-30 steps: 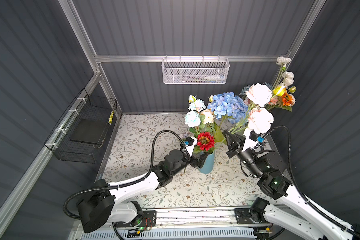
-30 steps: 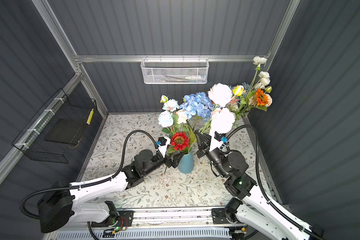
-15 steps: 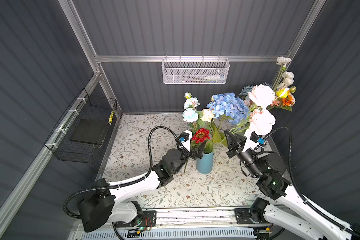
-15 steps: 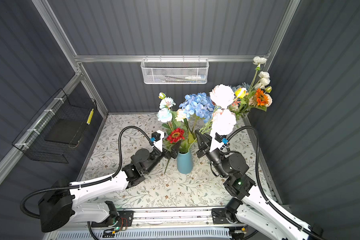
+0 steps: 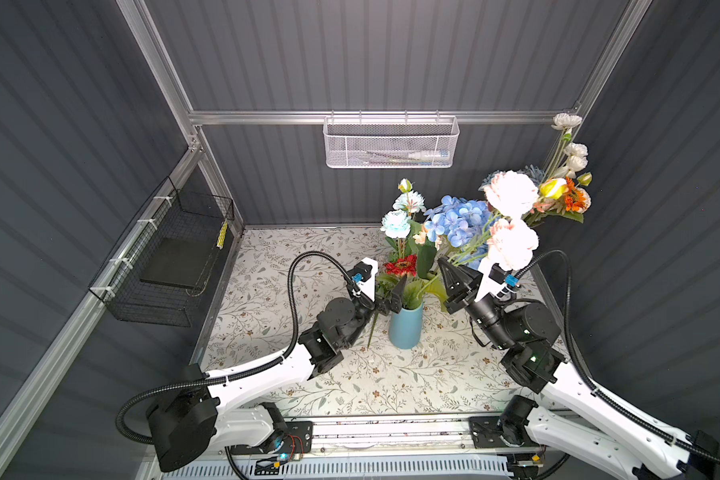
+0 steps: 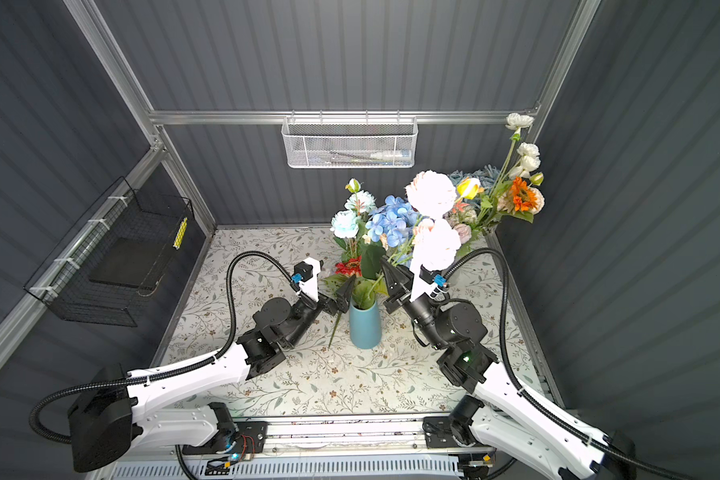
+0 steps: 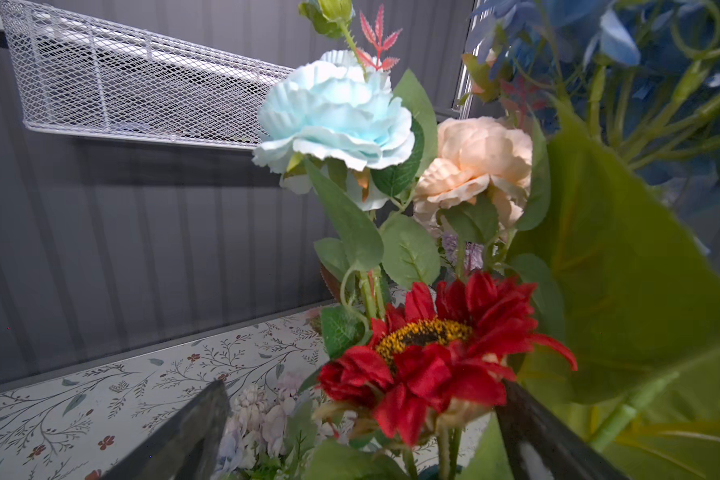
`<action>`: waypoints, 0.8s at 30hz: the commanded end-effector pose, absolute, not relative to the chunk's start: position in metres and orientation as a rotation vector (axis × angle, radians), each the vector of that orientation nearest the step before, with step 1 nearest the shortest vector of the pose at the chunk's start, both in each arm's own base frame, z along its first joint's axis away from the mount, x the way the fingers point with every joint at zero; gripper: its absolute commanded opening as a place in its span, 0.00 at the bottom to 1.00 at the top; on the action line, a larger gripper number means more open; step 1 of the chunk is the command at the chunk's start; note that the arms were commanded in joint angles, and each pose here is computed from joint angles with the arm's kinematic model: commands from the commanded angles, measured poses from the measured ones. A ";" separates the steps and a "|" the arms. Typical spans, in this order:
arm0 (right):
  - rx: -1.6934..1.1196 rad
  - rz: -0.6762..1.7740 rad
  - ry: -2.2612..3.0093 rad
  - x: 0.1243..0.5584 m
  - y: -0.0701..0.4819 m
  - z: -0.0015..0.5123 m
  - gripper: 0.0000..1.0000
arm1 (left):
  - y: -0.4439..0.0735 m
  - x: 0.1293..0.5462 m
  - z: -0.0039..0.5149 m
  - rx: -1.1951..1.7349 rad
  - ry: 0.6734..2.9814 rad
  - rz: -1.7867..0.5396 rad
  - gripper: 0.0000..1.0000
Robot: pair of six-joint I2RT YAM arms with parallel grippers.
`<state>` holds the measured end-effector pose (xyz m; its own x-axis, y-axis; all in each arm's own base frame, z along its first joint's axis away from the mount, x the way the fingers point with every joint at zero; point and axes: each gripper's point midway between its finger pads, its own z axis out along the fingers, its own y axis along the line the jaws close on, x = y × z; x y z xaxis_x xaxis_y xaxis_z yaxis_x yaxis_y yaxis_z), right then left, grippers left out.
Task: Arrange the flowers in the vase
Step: 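Lower the pink roses into the teal vase with the right gripper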
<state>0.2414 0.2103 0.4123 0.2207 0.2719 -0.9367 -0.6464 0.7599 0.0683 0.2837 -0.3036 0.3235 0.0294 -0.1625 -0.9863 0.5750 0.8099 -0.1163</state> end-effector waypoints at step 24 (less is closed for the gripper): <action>-0.524 0.549 1.334 0.235 0.228 0.323 0.05 | -0.304 0.287 0.330 0.349 1.439 -0.570 1.00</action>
<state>0.2328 0.2289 0.3405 0.1626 0.1320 -0.9778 -0.6626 0.7489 -0.0091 0.2842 -0.3043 0.3235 0.0304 -0.1477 -0.9886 0.5738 0.8124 -0.1037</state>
